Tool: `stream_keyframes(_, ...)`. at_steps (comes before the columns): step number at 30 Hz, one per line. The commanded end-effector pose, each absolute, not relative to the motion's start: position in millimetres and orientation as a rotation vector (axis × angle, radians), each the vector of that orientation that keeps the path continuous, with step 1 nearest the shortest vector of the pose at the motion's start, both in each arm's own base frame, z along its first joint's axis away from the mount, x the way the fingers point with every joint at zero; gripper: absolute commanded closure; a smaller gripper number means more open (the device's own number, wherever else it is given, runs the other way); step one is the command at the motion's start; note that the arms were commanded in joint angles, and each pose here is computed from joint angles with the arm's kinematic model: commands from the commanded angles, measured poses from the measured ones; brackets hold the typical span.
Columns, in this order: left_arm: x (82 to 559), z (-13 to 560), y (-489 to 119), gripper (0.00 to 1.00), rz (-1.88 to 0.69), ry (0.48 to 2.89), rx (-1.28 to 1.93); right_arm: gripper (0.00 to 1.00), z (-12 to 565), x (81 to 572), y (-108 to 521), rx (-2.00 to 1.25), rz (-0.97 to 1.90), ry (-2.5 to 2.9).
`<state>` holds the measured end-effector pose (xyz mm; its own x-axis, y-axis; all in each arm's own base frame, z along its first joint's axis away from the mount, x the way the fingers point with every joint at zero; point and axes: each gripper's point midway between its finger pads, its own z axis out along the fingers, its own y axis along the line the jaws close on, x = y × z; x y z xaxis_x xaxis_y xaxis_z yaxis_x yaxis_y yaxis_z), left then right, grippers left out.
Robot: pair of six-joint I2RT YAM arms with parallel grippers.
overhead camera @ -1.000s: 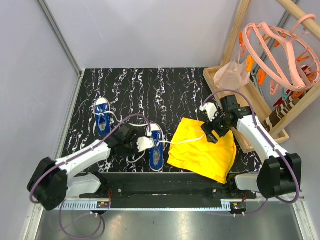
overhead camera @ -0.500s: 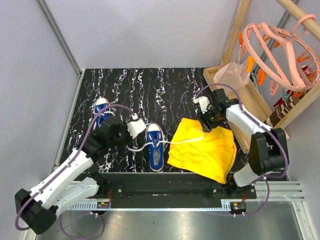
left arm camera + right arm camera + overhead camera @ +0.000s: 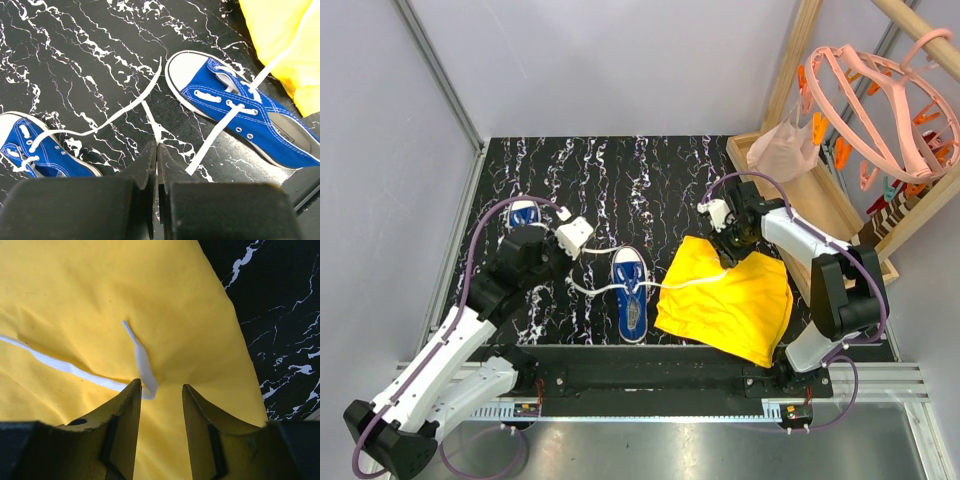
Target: Tie the shoes
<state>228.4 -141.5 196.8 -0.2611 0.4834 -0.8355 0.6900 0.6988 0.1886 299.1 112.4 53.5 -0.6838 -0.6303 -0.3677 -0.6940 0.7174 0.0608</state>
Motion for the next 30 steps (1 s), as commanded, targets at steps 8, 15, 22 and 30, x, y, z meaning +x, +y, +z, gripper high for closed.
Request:
stream_keyframes(8, 237, 229, -144, 1.00, -0.278, 1.834, 0.835, 0.67, 52, 299, 117, -1.068, 0.248, 2.575)
stream_keyframes(15, 213, 251, -158, 1.00, -0.378, 1.678, 0.975, 1.00, 113, 319, 140, -1.035, 0.343, 2.418)
stream_keyframes(22, 177, 266, -165, 1.00, -0.424, 1.436, 1.149, 1.00, 218, 328, 230, -0.961, 0.750, 2.124)
stream_keyframes(30, 129, 258, -163, 1.00, -0.398, 1.176, 1.427, 1.00, 253, 266, 372, -1.190, 1.089, 1.889)
